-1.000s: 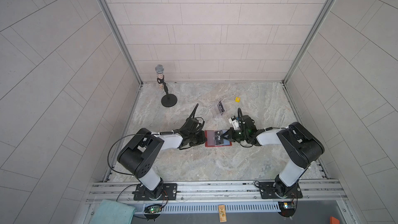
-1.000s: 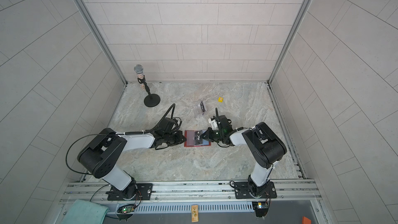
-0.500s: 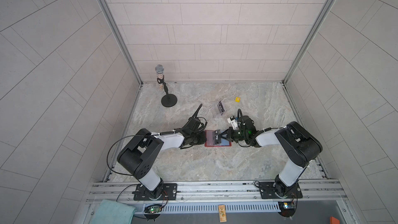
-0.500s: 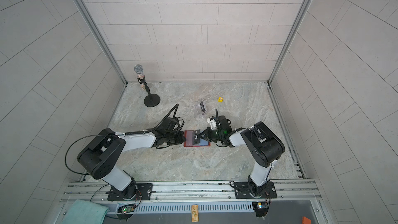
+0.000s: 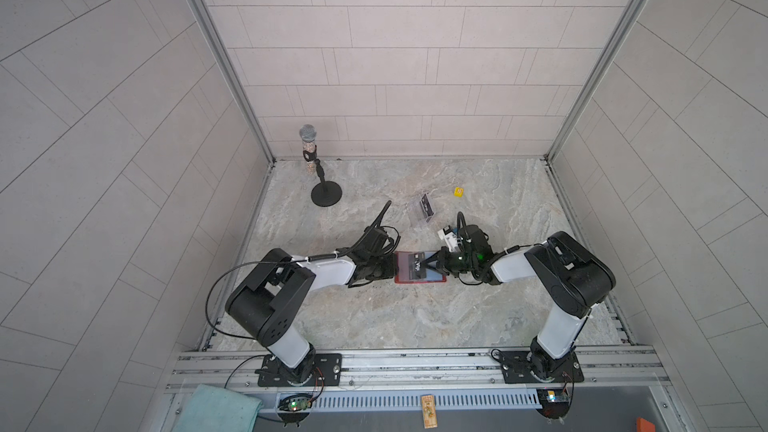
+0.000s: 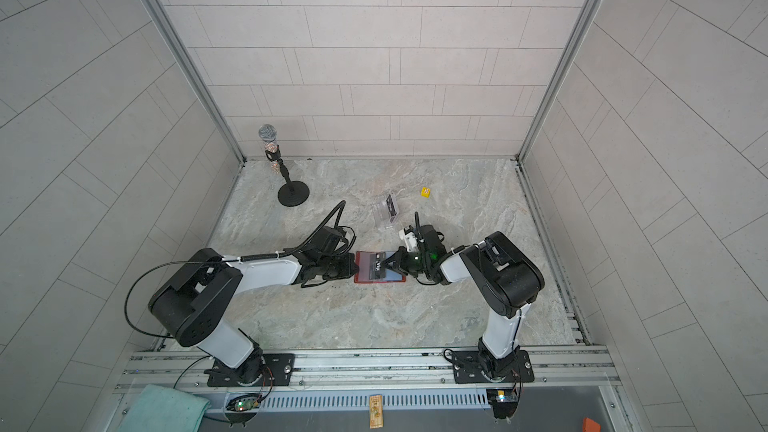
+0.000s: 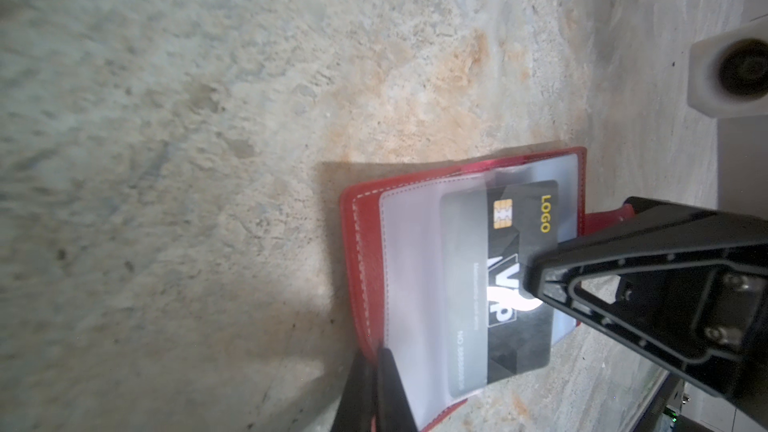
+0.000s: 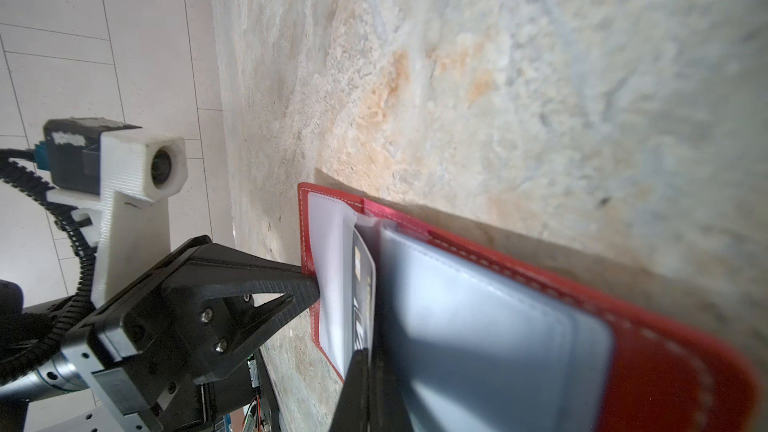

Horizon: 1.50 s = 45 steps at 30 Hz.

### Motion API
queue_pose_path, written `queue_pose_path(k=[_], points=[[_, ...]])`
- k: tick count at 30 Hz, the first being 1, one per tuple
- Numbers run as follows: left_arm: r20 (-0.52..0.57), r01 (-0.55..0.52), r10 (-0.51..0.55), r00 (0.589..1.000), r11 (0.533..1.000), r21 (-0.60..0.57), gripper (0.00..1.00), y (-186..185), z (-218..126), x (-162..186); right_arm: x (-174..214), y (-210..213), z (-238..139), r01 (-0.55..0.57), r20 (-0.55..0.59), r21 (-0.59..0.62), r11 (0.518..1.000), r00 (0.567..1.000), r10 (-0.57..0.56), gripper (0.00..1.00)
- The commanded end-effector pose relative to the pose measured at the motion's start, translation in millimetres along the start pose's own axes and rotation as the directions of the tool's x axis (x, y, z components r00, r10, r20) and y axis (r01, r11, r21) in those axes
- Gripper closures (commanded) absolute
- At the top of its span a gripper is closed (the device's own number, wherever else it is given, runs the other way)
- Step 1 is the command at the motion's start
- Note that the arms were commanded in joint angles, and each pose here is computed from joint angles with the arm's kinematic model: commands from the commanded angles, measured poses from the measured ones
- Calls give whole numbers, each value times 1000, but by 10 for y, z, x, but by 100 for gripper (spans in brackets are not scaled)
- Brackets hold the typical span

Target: Put the credit cards into the card holder

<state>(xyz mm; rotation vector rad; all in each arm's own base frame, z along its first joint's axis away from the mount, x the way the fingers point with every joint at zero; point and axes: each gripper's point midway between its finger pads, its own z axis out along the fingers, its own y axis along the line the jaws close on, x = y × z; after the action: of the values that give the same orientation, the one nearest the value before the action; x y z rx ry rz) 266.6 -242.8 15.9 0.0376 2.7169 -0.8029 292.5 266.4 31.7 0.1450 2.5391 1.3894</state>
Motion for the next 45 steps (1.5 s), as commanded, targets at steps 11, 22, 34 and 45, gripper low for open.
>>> queue_pose_path(k=[11,22,34,45], points=[[-39,8,-9,999,1000,-21,100,40,-43,125,97,-159,-96,104,-53,234,967,994,-95,71],[-26,17,-16,1000,1000,4,100,-8,-66,108,44,-43,-201,197,-62,322,926,980,-187,56],[-19,21,-20,1000,999,39,100,-93,-88,70,15,-115,-364,354,-162,580,734,933,-321,78],[-19,19,-18,1000,999,40,100,-97,-90,72,6,-196,-332,380,-201,654,654,921,-335,91]])
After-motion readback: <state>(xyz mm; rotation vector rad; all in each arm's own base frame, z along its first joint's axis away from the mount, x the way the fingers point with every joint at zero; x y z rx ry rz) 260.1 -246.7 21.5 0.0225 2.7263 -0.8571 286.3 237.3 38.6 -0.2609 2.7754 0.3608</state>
